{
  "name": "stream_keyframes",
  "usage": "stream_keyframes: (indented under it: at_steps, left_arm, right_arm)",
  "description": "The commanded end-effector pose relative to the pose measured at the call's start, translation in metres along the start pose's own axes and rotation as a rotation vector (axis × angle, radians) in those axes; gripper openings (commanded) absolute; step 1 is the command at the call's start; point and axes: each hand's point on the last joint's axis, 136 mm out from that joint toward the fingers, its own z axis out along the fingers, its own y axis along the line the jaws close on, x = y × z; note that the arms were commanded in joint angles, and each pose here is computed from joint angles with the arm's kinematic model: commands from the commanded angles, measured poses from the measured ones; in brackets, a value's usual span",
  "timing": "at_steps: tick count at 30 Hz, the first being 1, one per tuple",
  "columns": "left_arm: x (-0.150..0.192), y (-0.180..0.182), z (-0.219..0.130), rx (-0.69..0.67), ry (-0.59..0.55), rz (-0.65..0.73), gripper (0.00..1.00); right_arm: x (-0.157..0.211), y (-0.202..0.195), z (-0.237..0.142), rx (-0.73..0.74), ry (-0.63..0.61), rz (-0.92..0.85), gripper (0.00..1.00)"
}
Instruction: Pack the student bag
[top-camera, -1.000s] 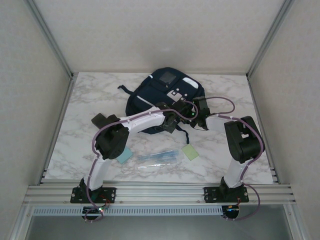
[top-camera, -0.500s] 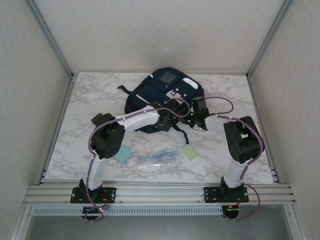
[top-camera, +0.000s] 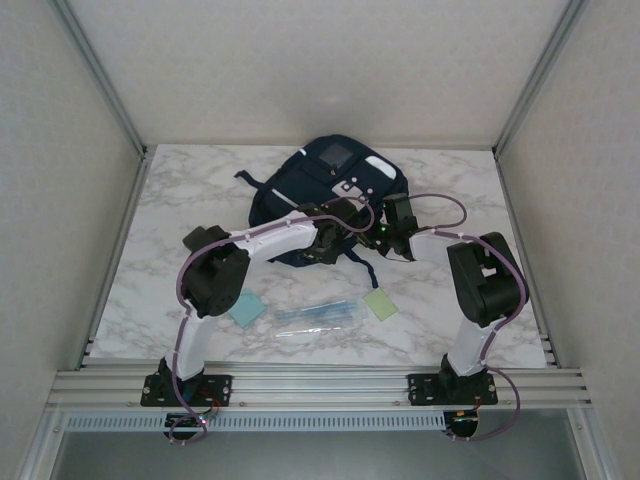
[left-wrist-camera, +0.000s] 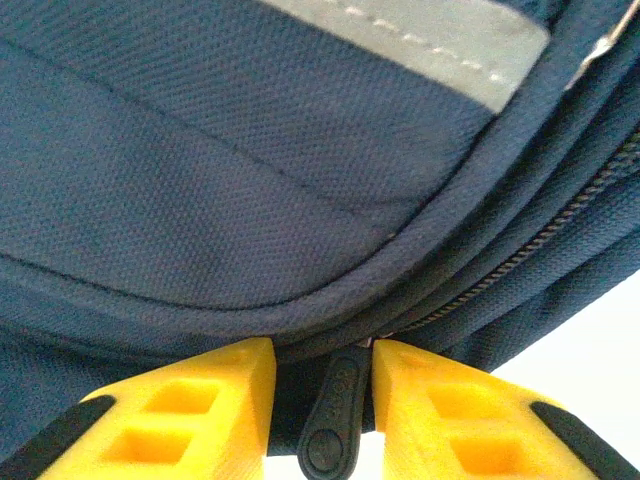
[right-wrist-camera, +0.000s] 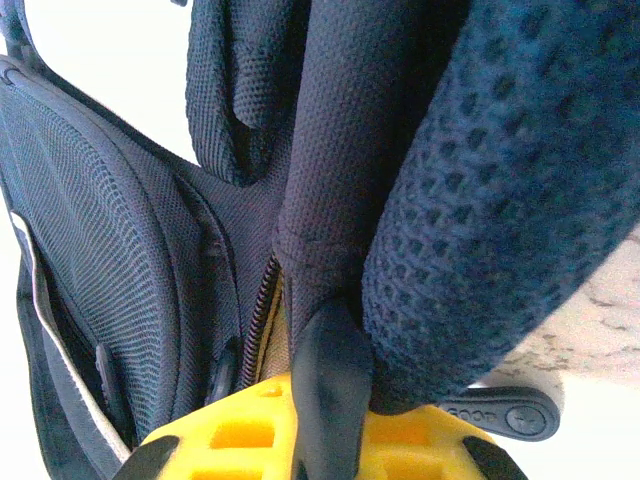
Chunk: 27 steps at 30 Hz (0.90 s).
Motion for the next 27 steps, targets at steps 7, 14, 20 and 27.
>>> stream_keyframes:
  at_steps: [7,14,20,27]
  left_arm:
    - [0.059,0.026,0.010,-0.081,0.241,0.034,0.08]
    - [0.073,0.034,0.016,-0.097,0.298,0.058,0.00]
    - [0.062,0.053,0.007,-0.079,0.286,0.031,0.00]
    - [0.060,0.084,-0.016,-0.046,0.329,0.012,0.00]
  right_arm:
    - [-0.009,0.011,0.000,-0.019,-0.026,-0.017,0.00]
    - [-0.012,0.011,0.000,-0.012,-0.035,-0.016,0.00]
    - [-0.016,-0.003,-0.002,0.054,-0.071,-0.015,0.00]
    - [-0.024,-0.020,-0.004,0.109,-0.086,0.001,0.00]
